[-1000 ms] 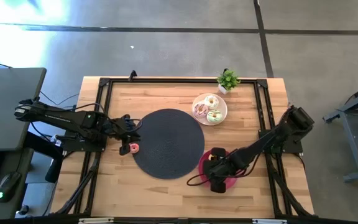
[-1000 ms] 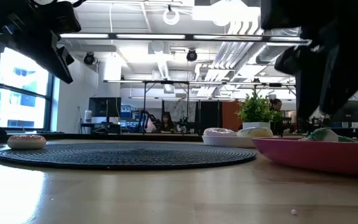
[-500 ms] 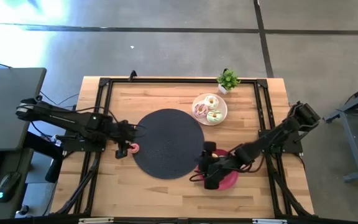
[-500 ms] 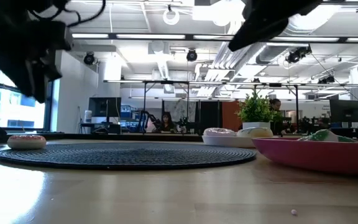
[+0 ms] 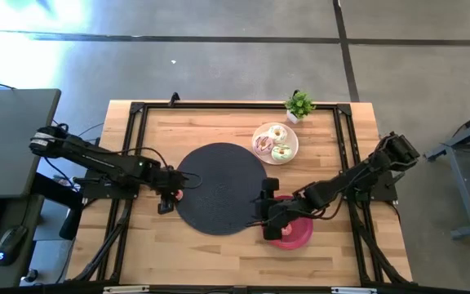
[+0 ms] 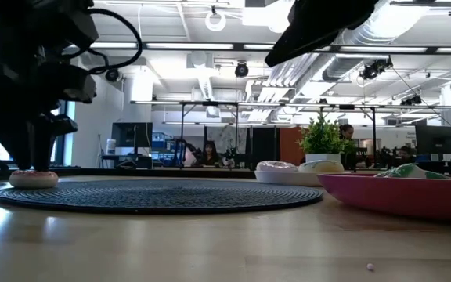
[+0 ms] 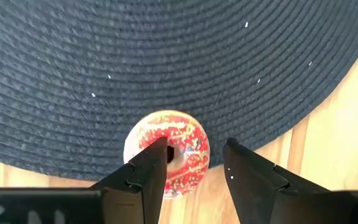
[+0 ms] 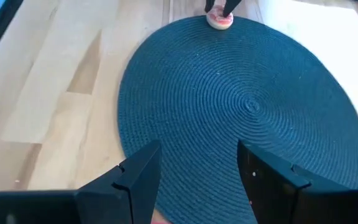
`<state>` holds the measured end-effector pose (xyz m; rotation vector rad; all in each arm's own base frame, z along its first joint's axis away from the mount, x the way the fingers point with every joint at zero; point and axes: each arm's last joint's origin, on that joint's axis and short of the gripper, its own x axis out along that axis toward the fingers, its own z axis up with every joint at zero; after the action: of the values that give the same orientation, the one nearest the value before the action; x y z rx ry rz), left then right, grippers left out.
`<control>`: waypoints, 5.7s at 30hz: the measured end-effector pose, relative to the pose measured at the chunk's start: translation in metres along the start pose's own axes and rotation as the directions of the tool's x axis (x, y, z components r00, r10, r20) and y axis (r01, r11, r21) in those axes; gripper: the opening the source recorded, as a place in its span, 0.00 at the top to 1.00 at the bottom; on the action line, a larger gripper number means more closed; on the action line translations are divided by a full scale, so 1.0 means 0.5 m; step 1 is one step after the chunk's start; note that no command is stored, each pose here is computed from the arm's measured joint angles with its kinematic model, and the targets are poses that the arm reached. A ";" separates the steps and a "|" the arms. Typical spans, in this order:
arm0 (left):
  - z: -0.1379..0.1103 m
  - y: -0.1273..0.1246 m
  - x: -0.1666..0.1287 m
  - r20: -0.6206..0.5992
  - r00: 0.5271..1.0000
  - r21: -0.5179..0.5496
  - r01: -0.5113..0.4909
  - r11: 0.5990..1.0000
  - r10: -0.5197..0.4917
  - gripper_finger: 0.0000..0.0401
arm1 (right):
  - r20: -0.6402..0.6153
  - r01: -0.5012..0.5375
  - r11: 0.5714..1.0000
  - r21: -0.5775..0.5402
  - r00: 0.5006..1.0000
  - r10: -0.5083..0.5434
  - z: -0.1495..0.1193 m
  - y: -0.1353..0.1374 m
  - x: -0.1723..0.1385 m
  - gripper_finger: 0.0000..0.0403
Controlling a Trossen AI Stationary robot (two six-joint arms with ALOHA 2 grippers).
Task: Pick & Place donuts
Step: Put the small pink donut into the red plate
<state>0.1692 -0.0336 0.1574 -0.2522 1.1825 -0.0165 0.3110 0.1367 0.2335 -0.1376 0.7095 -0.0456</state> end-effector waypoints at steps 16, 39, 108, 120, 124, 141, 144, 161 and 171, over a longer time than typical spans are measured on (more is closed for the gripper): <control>-0.010 -0.038 0.022 0.024 0.996 0.081 -0.092 0.992 0.091 0.70 | 0.004 0.037 0.999 -0.001 0.999 -0.037 0.009 -0.037 0.015 0.50; 0.114 -0.111 -0.048 0.407 0.883 0.280 0.123 0.952 -0.233 0.98 | 0.254 0.096 0.763 -0.639 0.963 0.092 0.032 -0.025 0.132 0.51; 0.186 -0.137 -0.033 0.589 0.797 0.184 0.027 0.983 -0.132 0.60 | 0.282 0.221 0.781 -0.584 0.958 -0.059 0.032 -0.037 0.147 0.93; 0.181 -0.129 -0.028 0.586 0.809 0.148 -0.053 0.988 -0.045 0.59 | -0.173 0.075 0.955 -0.288 0.976 -0.129 -0.059 0.036 -0.049 0.94; 0.183 -0.127 -0.030 0.609 0.793 0.117 -0.092 0.989 0.001 0.59 | -0.341 0.008 0.986 -0.167 0.938 -0.066 -0.103 0.067 -0.096 0.94; 0.187 -0.123 -0.033 0.651 0.754 0.021 -0.138 0.990 0.091 0.59 | -0.371 -0.027 0.989 -0.142 0.928 -0.028 -0.162 0.140 -0.135 0.92; 0.187 -0.123 -0.033 0.651 0.754 0.020 -0.137 0.990 0.091 0.59 | -0.383 -0.043 0.991 -0.129 0.924 -0.010 -0.194 0.139 -0.118 0.92; 0.188 -0.120 -0.034 0.667 0.733 -0.012 -0.169 0.985 0.134 0.59 | -0.382 -0.061 0.976 -0.211 0.924 -0.024 -0.270 0.121 -0.085 0.87; 0.188 -0.119 -0.037 0.673 0.724 -0.024 -0.185 0.982 0.153 0.59 | -0.399 -0.121 0.984 -0.131 0.915 0.060 -0.265 0.128 -0.081 0.68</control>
<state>0.2554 -0.0713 0.2197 -0.0887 0.4654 0.1983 0.1936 0.1890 0.1514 -0.2472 1.1238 0.0735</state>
